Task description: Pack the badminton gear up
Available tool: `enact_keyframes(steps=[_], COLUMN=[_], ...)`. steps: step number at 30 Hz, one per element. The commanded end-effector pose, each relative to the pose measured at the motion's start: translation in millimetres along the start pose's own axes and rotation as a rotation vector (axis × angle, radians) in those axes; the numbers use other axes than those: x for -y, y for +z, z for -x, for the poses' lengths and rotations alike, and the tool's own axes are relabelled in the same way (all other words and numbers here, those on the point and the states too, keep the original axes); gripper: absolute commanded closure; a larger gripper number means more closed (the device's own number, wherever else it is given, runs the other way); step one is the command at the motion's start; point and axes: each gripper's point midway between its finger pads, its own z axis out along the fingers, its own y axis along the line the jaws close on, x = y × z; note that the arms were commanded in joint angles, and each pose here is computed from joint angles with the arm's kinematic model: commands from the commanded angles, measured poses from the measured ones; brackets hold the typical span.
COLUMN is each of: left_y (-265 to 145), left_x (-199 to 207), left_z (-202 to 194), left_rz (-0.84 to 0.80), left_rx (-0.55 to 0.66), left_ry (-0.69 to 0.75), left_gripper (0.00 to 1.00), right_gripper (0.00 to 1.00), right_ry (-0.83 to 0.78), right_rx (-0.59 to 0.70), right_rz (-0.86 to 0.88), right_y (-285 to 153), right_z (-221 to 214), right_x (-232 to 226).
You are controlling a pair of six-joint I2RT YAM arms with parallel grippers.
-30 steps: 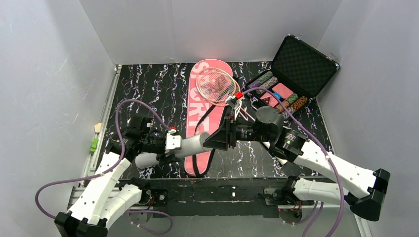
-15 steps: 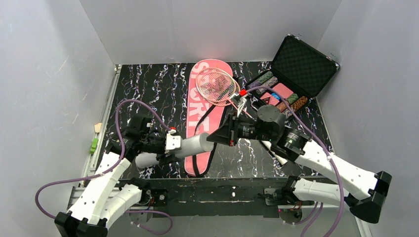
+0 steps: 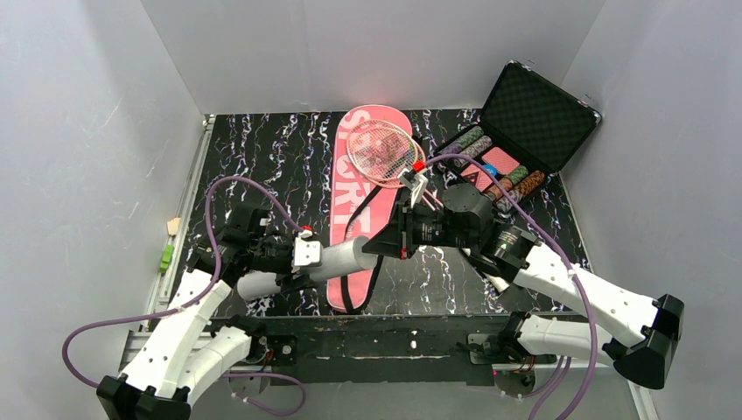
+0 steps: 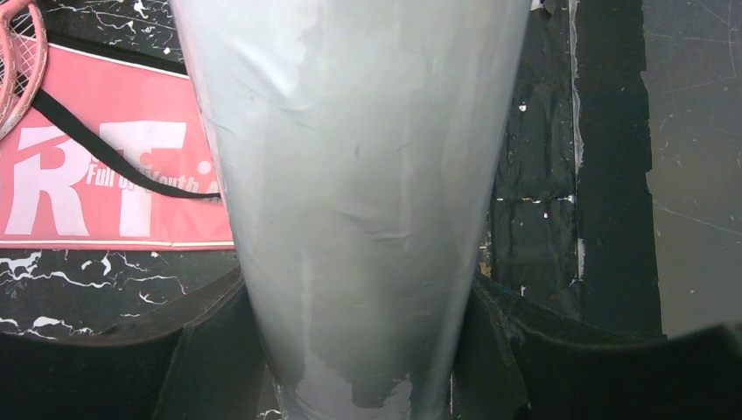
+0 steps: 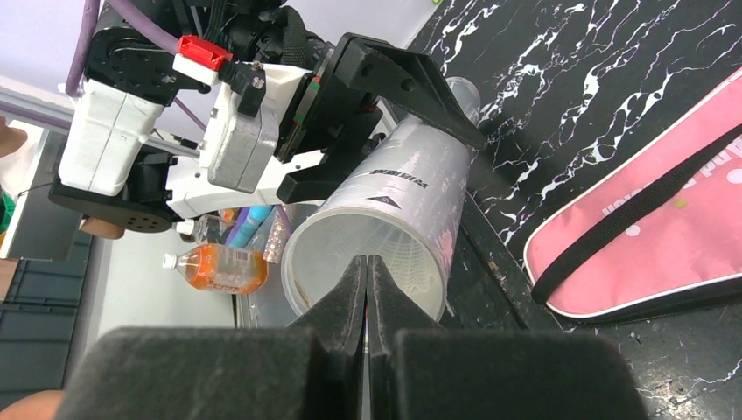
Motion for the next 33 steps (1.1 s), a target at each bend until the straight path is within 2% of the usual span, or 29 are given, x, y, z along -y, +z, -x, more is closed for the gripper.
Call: enact_keyframes(steps=[1, 24, 29, 33], left_y=[-1.3, -2.0, -2.5, -2.7], left_x=[-2.8, -6.5, -6.0, -4.7], left_z=[18.5, 25.0, 24.1, 25.5], left_rz=[0.001, 0.006, 0.009, 0.005], left_rx=[0.068, 0.085, 0.082, 0.090], left_ry=[0.055, 0.056, 0.056, 0.064], left_gripper=[0.72, 0.72, 0.72, 0.72], right_gripper=[0.98, 0.99, 0.99, 0.88], right_ry=[-0.038, -0.065, -0.073, -0.089], right_rx=[-0.004, -0.070, -0.032, 0.017], right_rz=[0.040, 0.020, -0.018, -0.040], right_y=[0.3, 18.0, 11.2, -0.5], right_z=[2.8, -18.6, -15.1, -8.7], right_x=[-15.7, -16.5, -9.6, -2.6])
